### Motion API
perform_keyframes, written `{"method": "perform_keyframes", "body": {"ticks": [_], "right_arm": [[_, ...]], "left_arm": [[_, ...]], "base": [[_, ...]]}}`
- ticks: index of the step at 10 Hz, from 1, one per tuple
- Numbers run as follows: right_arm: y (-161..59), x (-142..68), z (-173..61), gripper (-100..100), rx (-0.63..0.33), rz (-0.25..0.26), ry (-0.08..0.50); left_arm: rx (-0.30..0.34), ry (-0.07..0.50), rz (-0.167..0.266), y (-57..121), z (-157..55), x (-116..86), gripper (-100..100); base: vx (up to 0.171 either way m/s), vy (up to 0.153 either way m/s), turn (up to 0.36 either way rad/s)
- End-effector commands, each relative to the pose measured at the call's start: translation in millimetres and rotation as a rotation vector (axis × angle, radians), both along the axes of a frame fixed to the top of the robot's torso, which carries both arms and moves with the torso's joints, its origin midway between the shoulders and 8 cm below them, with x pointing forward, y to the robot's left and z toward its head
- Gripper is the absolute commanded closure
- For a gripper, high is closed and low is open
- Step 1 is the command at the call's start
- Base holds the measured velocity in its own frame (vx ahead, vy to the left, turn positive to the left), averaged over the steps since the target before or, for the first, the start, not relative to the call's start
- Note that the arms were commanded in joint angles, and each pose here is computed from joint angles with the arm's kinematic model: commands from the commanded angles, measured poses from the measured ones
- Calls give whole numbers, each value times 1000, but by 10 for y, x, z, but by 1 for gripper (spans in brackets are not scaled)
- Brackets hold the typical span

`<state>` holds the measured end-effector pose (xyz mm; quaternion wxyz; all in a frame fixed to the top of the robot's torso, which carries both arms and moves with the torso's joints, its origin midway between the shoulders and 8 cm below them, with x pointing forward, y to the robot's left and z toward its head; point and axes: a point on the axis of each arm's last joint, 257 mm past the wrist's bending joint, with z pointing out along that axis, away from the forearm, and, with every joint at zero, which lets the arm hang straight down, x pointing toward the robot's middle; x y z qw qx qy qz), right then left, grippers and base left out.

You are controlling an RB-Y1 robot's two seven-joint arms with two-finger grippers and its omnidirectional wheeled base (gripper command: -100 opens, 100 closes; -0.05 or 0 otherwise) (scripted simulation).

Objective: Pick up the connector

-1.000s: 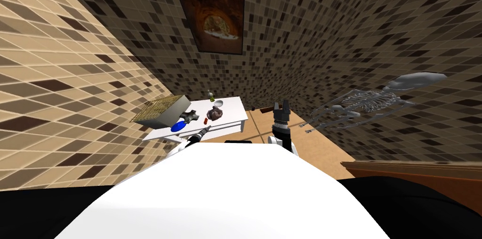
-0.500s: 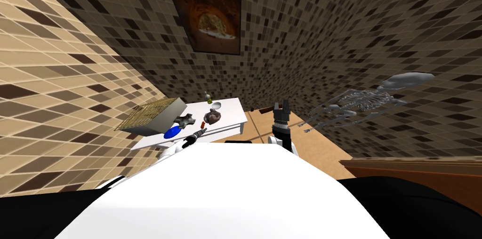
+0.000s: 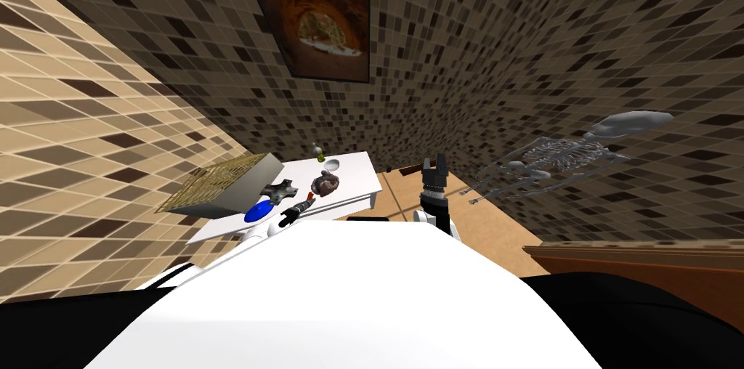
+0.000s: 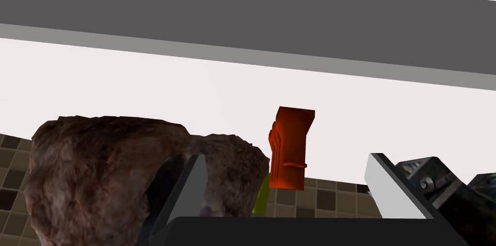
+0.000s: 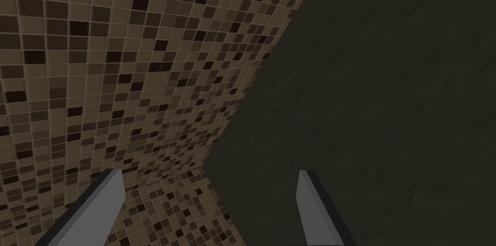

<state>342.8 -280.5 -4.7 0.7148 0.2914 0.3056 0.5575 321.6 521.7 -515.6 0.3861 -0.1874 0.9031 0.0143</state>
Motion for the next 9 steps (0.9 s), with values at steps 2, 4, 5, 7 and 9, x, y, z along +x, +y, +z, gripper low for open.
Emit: {"method": "perform_keyframes", "body": {"ticks": [2, 4, 5, 7, 9], "right_arm": [[0, 0, 0, 0, 0, 0, 0], [0, 0, 0, 0, 0, 0, 0], [0, 0, 0, 0, 0, 0, 0], [0, 0, 0, 0, 0, 0, 0], [0, 0, 0, 0, 0, 0, 0]], "left_arm": [[1, -3, 3, -135, -88, 81, -100], [1, -3, 4, -235, -148, 131, -100], [0, -3, 5, -206, -138, 120, -100], [1, -2, 4, -209, -142, 123, 100], [4, -1, 3, -200, -139, 122, 100]], "base": [[13, 57, -13], [5, 80, -10], [4, 30, -8], [0, 3, 0], [0, 0, 0]]}}
